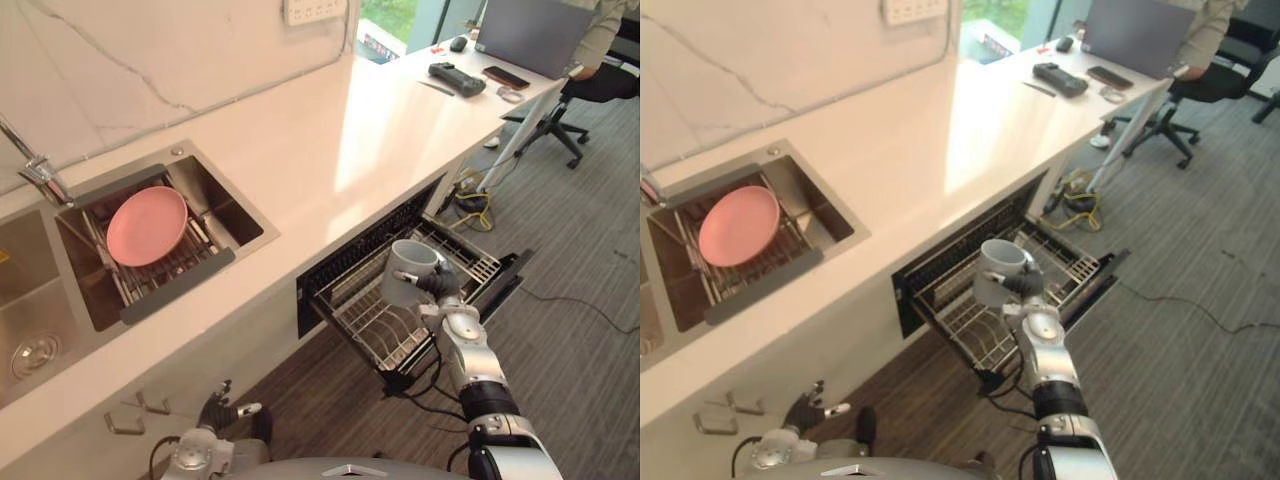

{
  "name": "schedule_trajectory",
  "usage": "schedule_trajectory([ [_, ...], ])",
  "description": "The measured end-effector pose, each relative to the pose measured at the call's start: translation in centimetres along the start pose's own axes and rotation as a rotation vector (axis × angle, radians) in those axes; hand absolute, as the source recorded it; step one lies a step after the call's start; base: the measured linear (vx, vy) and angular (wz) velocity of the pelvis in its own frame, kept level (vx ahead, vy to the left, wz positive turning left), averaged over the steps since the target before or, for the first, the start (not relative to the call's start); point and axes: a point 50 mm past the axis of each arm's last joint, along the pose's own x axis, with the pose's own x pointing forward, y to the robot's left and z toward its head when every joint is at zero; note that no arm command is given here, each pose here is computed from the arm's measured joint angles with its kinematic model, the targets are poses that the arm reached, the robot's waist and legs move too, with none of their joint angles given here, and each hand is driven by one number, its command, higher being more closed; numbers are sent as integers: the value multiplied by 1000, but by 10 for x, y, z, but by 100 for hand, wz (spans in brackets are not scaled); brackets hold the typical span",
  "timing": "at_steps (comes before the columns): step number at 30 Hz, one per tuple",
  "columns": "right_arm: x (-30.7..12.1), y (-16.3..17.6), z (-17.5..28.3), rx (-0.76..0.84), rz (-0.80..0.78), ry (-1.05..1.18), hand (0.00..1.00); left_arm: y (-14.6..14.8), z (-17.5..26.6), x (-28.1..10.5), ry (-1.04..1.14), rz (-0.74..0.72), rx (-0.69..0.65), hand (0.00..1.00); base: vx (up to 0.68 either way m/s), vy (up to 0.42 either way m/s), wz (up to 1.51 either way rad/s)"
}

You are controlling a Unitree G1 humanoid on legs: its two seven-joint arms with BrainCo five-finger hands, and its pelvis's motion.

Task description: Walk over to the sink, pick up the cup, carry it to the dishwasher, place the cup inside the dishwasher, then close the dishwasher door

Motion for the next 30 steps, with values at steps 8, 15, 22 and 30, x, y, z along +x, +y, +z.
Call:
schedule_trajectory([
  [8,28,-35,28,-140,-123,-8,100,21,-26,-1,136,49,43,0,-39,10,22],
  [15,52,-45,78,-250,-137,-85,100,20,-23,1,129,12,26,0,-55,-5,9],
  [22,61,-57,103,-333,-109,-79,100,21,-19,4,122,-3,18,0,-35,-30,2],
  [30,68,-49,111,-442,-38,-51,100,18,-22,4,134,-26,46,0,-2,-40,6],
])
